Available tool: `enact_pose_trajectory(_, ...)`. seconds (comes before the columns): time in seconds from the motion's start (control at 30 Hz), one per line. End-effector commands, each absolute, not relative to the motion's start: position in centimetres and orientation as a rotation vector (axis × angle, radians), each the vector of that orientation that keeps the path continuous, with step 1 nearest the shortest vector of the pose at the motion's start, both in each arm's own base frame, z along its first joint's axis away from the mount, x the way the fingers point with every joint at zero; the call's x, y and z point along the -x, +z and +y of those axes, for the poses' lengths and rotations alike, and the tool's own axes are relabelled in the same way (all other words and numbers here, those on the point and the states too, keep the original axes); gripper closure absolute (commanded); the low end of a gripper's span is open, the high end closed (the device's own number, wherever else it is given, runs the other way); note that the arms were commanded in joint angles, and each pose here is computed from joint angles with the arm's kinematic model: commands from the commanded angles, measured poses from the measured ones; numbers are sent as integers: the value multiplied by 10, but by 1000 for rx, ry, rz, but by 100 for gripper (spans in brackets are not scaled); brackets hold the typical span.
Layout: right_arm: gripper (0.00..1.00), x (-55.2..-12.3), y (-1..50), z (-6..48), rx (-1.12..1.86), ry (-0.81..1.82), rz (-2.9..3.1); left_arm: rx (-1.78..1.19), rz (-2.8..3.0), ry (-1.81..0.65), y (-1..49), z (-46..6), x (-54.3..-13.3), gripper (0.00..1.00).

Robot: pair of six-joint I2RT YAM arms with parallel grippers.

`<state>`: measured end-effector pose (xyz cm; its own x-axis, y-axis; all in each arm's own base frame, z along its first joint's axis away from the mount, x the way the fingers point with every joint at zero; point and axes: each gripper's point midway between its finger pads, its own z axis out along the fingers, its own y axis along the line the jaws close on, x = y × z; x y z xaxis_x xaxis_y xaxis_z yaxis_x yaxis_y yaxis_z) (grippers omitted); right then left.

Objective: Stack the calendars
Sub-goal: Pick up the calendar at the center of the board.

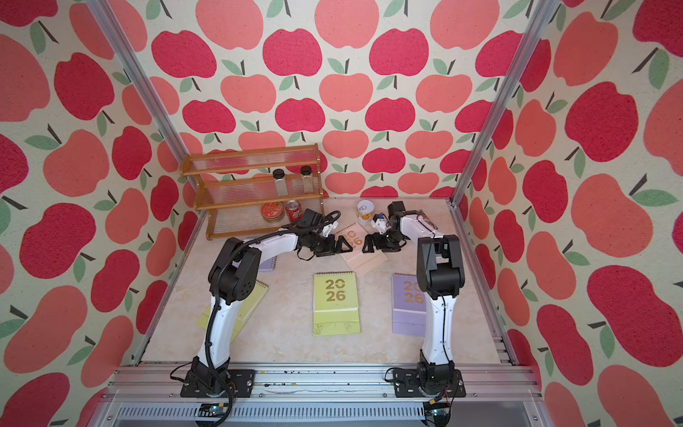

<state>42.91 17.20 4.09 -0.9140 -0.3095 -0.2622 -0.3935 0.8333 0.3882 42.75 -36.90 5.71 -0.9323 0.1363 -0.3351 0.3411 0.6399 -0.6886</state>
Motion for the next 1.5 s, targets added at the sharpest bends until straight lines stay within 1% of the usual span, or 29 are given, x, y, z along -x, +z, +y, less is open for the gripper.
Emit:
enact_pose_trajectory(0.0,3,-421,49,167,497,673,2857,-374,2649,-1171,44,-369,-424,1)
enact_pose_trajectory(0.2,2,-446,51,167,505,663,2831,-359,2659,-1158,43,-366,-424,2)
enact_pose_trajectory(0.4,4,-459,37,174,513,707,2844,-354,2662,-1151,43,-365,-425,2)
enact_pose_trajectory(0.57,6,-460,25,178,508,745,2858,-347,2667,-1147,41,-364,-427,2)
enact_pose_trajectory(0.8,10,-454,23,190,549,817,2850,-340,2677,-1170,36,-369,-429,2)
enact_pose_trajectory(1.1,17,-441,28,208,595,930,2843,-327,2689,-1184,29,-370,-429,3)
enact_pose_trajectory(1.23,24,-437,31,216,598,980,2832,-322,2695,-1190,25,-371,-428,3)
enact_pose_trajectory(1.3,28,-438,38,219,592,1015,2811,-321,2695,-1194,24,-371,-428,3)
enact_pose_trajectory(1.47,32,-447,71,229,584,1072,2708,-313,2696,-1198,22,-372,-429,3)
